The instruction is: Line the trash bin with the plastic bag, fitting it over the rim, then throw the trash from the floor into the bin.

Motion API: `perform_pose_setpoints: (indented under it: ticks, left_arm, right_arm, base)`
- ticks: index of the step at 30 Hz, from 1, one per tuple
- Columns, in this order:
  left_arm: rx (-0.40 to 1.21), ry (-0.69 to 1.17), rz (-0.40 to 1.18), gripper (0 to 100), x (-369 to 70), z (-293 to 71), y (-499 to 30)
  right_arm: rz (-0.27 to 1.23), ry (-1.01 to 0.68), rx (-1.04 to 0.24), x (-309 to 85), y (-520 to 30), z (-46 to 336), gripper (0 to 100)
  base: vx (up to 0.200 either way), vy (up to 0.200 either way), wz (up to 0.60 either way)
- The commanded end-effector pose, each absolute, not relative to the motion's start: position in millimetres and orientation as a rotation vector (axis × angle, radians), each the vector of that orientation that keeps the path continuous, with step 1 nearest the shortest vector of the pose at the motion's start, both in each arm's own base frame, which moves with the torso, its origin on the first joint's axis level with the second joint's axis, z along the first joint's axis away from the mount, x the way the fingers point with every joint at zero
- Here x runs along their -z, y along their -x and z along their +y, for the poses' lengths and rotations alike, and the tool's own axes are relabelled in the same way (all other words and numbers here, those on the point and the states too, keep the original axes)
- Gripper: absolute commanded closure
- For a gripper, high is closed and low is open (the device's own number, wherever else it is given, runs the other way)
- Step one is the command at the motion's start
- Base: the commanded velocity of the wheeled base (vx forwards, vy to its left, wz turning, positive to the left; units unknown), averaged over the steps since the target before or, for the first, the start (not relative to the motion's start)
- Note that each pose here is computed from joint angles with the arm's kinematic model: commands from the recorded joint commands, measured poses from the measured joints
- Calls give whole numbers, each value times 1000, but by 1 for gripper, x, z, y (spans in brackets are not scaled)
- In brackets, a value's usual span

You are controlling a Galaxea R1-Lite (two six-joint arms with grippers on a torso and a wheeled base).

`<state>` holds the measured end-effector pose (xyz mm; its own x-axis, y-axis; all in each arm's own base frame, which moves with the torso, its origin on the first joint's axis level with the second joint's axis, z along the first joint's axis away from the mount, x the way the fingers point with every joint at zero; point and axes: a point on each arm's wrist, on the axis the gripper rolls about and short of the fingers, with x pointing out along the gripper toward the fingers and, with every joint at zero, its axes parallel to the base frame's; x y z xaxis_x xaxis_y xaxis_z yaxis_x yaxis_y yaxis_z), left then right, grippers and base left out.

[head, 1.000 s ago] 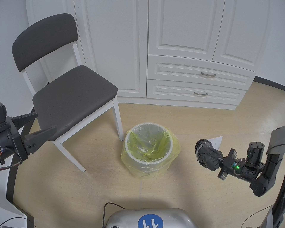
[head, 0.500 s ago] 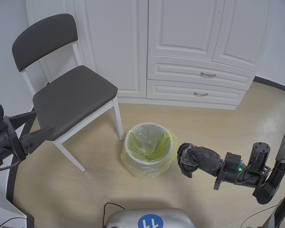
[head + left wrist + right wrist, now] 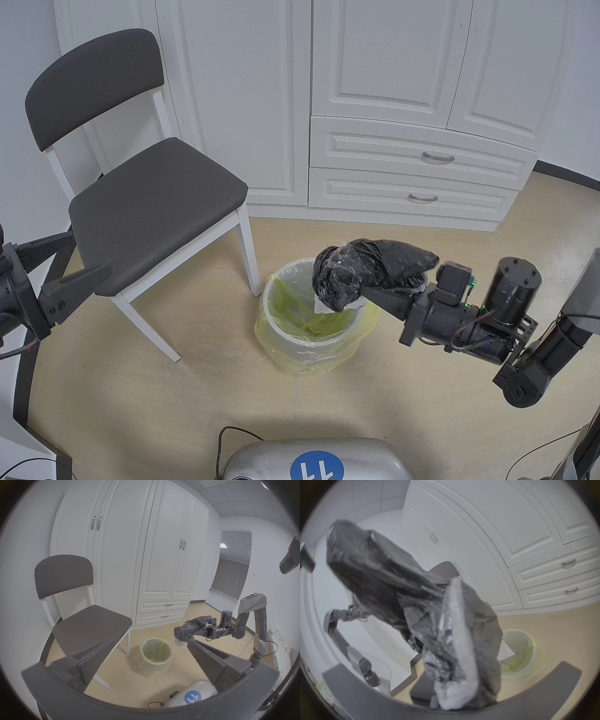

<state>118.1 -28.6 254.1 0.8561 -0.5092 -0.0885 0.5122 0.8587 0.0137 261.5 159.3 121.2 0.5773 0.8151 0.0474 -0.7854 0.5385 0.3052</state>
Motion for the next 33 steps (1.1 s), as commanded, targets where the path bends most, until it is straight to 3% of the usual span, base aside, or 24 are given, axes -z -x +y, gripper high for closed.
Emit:
perform_pose_setpoints:
  ticks: [1, 3, 4, 6, 8, 16, 23, 33]
  left_arm:
    - [537, -39, 65, 0, -256, -28, -113]
    - [537, -39, 61, 0, -257, -28, -113]
    - [537, -39, 61, 0, -257, -28, -113]
    - [538, -41, 58, 0, -257, -28, -112]
    - [538, -41, 58, 0, -257, -28, -112]
    - [538, -41, 61, 0, -257, -28, -114]
    - [540, -42, 76, 0, -255, -29, -118]
    - [537, -54, 116, 0, -248, -31, -135]
  right_arm:
    - [170, -438, -772, -145, -294, 200, 100]
    - [234, -485, -648, -156, -305, 215, 100]
    - [234, -485, -648, -156, -305, 215, 100]
    - [341, -609, -503, -166, -324, 238, 100]
    - [390, -674, -460, -165, -339, 251, 100]
    - [439, -725, -410, -137, -387, 277, 100]
    - [549, -661, -334, -79, -426, 290, 100]
    - [603, -644, -316, -36, -433, 300, 100]
  base:
    - [0, 0, 0]
    - [0, 0, 0]
    - [0, 0, 0]
    - [0, 0, 0]
    - [0, 0, 0]
    - [0, 0, 0]
    - [0, 0, 0]
    - [0, 0, 0]
